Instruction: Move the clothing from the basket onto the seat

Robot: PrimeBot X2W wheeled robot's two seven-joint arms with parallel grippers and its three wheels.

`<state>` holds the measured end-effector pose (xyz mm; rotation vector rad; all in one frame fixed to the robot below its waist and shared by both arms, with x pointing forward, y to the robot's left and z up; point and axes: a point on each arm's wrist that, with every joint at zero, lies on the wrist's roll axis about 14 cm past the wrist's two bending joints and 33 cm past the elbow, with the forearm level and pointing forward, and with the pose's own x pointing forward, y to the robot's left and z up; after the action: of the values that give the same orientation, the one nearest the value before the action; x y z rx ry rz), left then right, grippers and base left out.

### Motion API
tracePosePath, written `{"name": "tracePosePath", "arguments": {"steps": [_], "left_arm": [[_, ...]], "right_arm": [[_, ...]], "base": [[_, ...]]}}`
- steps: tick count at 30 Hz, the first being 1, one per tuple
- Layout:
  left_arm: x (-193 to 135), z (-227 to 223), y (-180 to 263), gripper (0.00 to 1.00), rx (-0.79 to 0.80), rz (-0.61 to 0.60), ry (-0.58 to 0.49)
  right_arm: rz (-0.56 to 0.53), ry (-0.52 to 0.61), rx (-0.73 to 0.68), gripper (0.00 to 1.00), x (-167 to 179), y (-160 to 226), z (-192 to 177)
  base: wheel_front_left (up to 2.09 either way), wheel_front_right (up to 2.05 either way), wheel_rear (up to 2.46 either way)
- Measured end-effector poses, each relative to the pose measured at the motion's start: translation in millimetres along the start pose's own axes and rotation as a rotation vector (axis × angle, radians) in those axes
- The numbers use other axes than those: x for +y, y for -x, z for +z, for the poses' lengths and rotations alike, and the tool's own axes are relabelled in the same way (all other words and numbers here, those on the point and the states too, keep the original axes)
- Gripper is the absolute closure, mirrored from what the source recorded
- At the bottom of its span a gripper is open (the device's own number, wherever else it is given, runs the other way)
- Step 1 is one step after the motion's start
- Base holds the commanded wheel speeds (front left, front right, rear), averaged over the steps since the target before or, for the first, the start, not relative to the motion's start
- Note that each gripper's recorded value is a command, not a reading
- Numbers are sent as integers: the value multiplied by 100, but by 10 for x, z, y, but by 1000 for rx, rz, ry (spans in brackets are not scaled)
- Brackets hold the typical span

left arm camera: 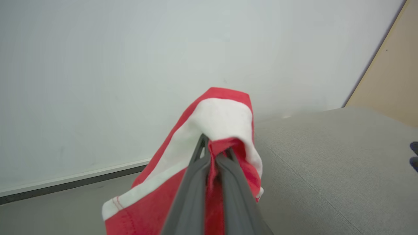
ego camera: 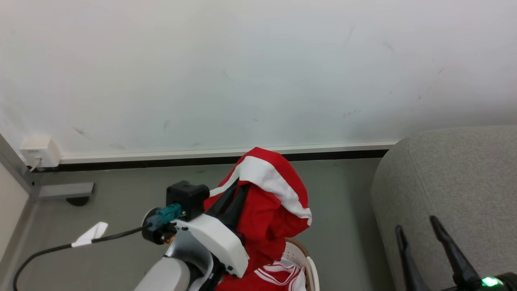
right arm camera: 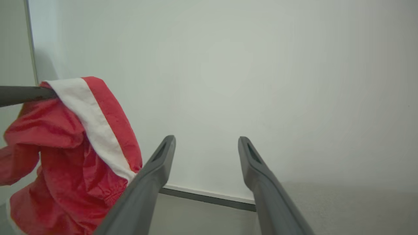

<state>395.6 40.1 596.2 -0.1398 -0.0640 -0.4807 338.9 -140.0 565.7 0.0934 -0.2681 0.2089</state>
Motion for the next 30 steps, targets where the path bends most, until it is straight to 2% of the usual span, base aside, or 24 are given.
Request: {"name": "tracePosePath", "arguments": {"steps": [3,12,18,22,30], "left_arm": [[-93,101,12,100,-19,-25,-5],[-370,168,59,100,-26,-95,-3],[-610,195,96,100,-32,-157,2],[-736,208,117,100,-31,-189,6],[-945,185,154,100,-10,-260,24]], "right_arm": [[126,80,-4,0,203,-51,38],[430,160,34,0,845,-157,-127],[506,179,29,0,1101,-289,-158],[501,218,10,0,1135,-431,-130],[506,190,44,0,1246,-580,-232]], "base": [[0,0,0],[0,0,0],[0,0,0],[0,0,0],[0,0,0]]}}
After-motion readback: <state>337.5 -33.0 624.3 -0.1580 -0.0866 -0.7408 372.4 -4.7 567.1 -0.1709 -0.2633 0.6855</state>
